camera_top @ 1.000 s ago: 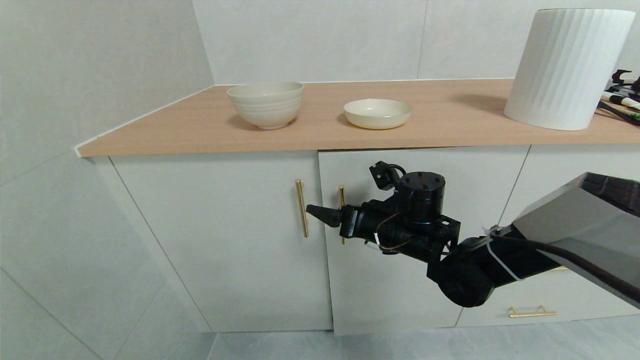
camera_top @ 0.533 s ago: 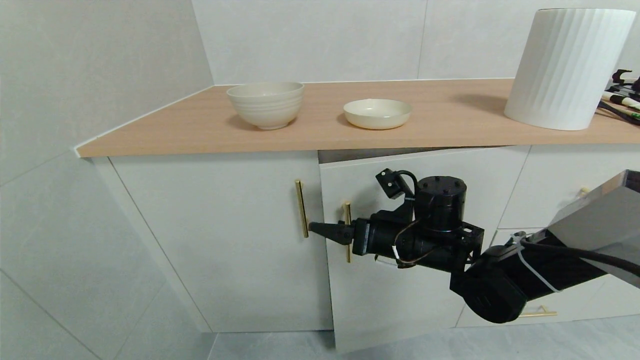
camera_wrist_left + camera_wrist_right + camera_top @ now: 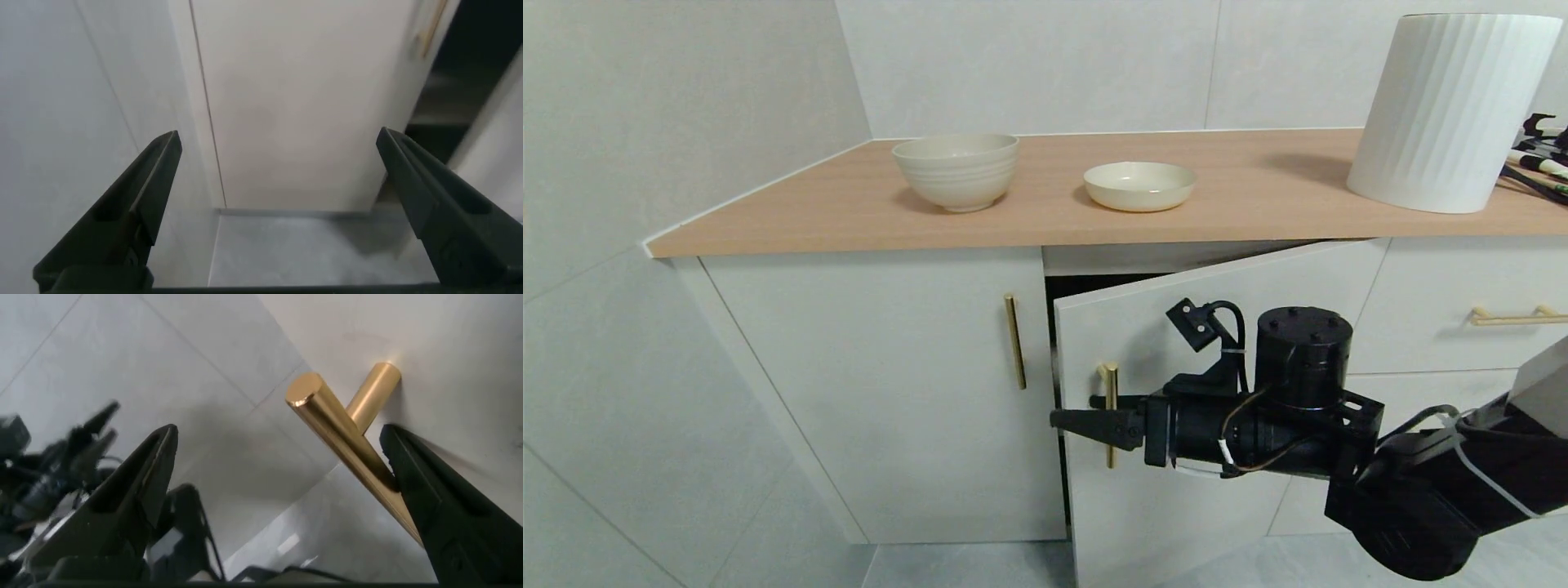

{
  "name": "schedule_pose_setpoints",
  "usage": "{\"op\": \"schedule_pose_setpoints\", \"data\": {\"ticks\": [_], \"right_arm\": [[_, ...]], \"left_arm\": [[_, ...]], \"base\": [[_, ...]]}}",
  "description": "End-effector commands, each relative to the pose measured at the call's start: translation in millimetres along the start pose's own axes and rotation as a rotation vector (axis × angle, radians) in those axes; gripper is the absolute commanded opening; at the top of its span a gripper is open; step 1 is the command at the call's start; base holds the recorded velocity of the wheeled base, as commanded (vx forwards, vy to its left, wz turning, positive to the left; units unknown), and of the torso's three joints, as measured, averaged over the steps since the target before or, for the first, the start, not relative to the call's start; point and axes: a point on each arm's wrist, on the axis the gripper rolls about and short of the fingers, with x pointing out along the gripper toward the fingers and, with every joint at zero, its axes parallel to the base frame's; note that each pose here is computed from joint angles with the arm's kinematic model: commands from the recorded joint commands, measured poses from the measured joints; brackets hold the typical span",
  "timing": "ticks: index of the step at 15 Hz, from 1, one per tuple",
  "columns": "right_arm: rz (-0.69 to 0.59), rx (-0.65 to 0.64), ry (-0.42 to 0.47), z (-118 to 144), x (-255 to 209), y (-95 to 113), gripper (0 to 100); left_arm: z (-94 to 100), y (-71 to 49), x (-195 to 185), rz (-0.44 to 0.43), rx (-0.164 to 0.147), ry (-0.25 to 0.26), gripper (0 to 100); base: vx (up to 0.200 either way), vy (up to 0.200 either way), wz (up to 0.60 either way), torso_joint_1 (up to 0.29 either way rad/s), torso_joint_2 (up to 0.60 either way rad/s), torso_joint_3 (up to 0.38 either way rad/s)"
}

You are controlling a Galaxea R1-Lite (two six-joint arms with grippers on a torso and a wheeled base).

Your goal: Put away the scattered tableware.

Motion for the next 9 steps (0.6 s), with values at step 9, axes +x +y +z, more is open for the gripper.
{"op": "schedule_pose_setpoints", "data": {"ticks": [9], "right_arm": [[0.049, -0.024, 0.018, 0, -20, 16, 100]], "left_arm": [[133.5, -26.3, 139, -0.483, 0.049, 0.481, 100]], "base": [[0.0, 0.0, 0.0, 0.0, 0.0, 0.0]]}}
